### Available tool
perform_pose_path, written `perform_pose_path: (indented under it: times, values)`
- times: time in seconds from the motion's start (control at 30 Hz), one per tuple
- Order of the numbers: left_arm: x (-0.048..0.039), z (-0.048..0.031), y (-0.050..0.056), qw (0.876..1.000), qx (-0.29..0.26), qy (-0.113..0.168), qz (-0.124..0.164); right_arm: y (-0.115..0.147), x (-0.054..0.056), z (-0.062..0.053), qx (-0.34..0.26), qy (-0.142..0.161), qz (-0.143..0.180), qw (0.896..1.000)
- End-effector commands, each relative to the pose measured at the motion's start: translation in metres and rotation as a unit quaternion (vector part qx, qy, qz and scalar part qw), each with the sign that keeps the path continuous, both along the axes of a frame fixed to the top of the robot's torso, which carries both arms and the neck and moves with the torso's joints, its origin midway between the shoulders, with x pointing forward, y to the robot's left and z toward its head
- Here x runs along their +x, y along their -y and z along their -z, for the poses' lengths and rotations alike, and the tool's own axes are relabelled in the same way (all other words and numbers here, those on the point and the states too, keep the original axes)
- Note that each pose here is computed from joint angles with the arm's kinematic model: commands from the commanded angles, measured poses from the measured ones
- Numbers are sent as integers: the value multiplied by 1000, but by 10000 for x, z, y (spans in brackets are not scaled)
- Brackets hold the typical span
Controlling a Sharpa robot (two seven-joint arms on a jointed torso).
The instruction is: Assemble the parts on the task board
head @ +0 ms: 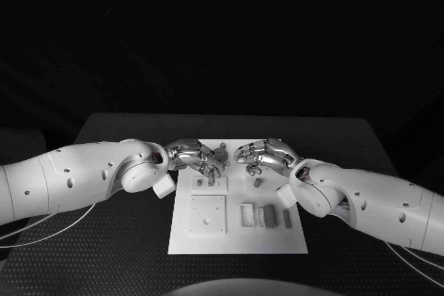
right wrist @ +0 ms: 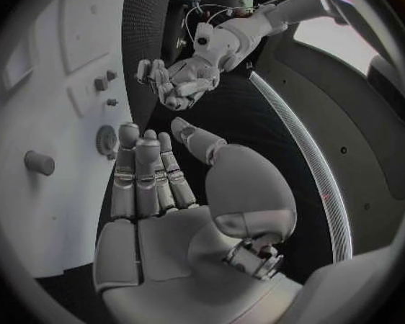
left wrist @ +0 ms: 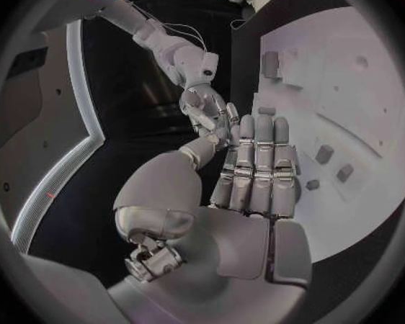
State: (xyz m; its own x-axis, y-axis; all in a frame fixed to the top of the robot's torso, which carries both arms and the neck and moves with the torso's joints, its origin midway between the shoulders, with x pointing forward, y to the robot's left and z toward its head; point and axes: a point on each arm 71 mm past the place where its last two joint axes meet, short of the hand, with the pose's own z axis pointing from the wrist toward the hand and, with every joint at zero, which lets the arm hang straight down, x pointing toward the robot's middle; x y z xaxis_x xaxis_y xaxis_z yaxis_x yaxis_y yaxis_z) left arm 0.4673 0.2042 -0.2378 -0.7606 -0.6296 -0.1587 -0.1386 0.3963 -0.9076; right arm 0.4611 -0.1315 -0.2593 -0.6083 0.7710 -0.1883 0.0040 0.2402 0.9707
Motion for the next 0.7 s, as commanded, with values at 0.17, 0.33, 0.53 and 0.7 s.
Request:
perform_pose_path:
  times: [0.17, 0.33, 0.53, 0.7]
  values:
    - [2, -35, 44, 999, -35, 0, -10, -83, -51, -8, 26, -20, -32, 999]
    - [-1, -34, 56, 999, -35, 0, -9, -115, -69, -19, 28, -16, -39, 999]
    - [1, -33, 57, 999, -35, -1, -8, -135, -80, -24, 26, -13, -44, 999]
    - [-2, -32, 61, 999, -35, -2, -6, -146, -81, -26, 24, -10, -45, 999]
